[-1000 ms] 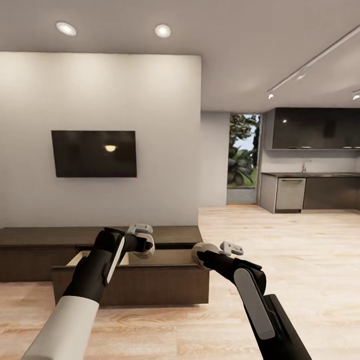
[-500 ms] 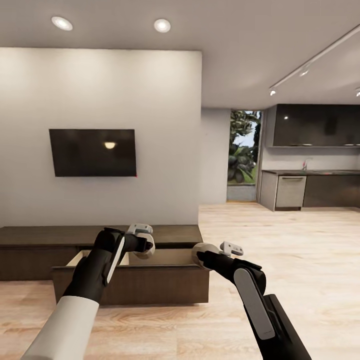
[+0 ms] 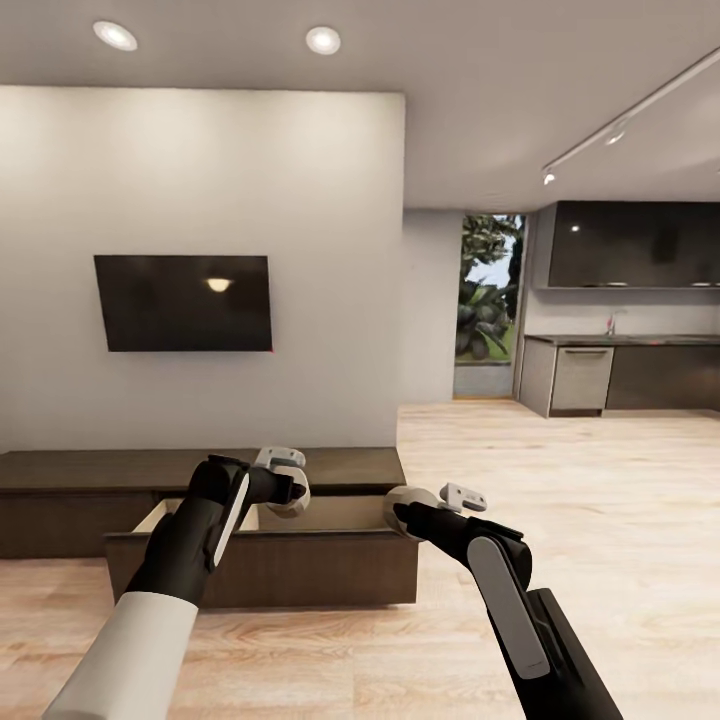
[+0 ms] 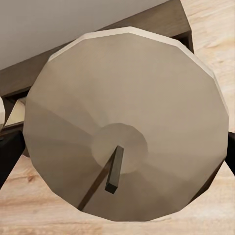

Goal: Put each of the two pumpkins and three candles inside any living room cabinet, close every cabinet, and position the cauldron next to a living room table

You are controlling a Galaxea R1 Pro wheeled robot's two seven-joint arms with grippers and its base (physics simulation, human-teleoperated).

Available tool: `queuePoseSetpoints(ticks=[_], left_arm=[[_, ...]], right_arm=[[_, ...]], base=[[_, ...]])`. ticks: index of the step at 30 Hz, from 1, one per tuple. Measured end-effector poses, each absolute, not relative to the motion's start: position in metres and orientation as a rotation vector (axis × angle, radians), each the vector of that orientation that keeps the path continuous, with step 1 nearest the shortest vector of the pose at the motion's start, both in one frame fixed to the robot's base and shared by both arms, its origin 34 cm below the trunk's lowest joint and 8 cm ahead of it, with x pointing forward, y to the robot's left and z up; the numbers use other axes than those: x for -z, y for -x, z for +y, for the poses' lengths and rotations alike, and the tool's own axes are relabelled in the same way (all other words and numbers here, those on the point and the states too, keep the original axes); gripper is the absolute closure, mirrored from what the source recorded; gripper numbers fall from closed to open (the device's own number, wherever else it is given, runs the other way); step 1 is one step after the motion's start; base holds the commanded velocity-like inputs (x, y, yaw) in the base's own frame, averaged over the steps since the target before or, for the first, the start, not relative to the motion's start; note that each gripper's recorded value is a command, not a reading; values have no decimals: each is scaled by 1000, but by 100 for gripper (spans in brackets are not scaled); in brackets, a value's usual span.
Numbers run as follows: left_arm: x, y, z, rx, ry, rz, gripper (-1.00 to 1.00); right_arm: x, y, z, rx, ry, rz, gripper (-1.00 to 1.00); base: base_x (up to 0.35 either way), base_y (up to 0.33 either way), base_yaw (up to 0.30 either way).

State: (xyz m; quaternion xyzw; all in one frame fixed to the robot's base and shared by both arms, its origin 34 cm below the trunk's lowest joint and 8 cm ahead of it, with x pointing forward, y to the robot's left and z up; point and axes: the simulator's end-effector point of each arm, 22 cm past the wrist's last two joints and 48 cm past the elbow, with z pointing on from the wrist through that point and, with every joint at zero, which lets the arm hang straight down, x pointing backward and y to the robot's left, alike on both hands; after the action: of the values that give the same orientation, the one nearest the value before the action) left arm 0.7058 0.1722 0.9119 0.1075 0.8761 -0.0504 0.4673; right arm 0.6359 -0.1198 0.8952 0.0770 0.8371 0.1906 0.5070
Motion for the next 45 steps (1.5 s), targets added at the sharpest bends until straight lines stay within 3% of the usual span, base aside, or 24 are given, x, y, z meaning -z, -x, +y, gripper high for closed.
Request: queuePoseSetpoints(ticks=[45], left_arm=[[-953, -726, 173, 137, -261, 2222, 100]], right_arm=[[-935, -656, -121, -450, -207, 2104, 100]], base=[[0, 0, 0]])
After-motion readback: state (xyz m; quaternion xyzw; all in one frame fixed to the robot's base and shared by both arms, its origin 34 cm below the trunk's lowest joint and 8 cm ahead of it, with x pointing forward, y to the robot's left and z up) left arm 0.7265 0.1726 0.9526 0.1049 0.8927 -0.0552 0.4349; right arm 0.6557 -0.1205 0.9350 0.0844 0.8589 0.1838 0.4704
